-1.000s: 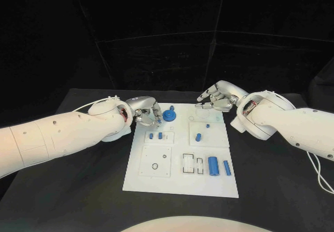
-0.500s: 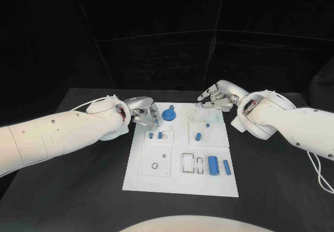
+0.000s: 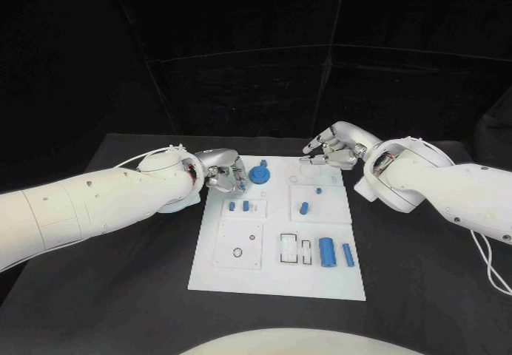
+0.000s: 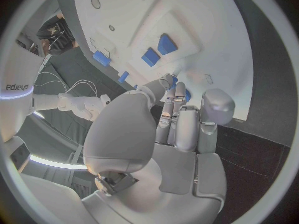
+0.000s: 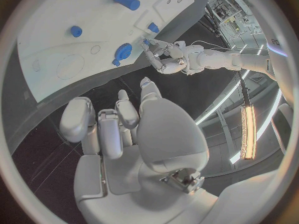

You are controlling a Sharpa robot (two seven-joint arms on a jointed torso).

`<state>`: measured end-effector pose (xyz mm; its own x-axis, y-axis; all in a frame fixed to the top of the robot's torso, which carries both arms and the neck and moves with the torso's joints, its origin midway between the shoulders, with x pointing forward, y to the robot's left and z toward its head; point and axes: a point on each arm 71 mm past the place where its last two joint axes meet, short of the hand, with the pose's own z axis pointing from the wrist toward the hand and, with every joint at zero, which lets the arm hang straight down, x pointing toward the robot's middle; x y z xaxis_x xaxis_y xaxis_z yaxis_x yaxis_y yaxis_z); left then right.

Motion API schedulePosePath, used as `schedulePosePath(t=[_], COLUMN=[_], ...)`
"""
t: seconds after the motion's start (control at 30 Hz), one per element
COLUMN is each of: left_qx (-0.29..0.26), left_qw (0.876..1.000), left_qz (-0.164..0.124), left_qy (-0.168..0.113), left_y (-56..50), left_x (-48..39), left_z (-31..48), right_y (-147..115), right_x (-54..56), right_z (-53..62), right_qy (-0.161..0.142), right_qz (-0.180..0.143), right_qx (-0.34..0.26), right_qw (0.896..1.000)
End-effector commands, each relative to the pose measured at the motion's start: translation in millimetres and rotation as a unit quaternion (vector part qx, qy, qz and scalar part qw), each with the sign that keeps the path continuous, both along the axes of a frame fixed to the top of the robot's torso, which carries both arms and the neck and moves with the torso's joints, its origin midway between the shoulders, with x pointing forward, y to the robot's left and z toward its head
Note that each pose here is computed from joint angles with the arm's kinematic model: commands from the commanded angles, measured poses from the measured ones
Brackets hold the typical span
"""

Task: Assemble the parts on the task board

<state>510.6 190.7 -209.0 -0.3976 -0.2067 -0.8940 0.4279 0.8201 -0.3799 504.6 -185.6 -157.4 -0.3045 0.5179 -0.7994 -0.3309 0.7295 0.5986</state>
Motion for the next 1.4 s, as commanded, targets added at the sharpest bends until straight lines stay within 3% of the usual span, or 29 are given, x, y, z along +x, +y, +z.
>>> schedulePosePath(t=[0.03,1.4], left_qx=[0.003,0.015], left_qw=[1.0,1.0], left_qz=[-0.001,0.006], left_qy=[0.008,0.022], left_y=[-0.8,-2.1], left_x=[0.5,2.5], left_z=[-1.0,-5.2], right_y=[1.1,0.5], right_x=[-0.2,0.2], right_z=[1.5,1.2], right_qy=[-0.002,-0.002], right_qz=[0.004,0.003], right_qx=[0.002,0.001], right_qw=[1.0,1.0])
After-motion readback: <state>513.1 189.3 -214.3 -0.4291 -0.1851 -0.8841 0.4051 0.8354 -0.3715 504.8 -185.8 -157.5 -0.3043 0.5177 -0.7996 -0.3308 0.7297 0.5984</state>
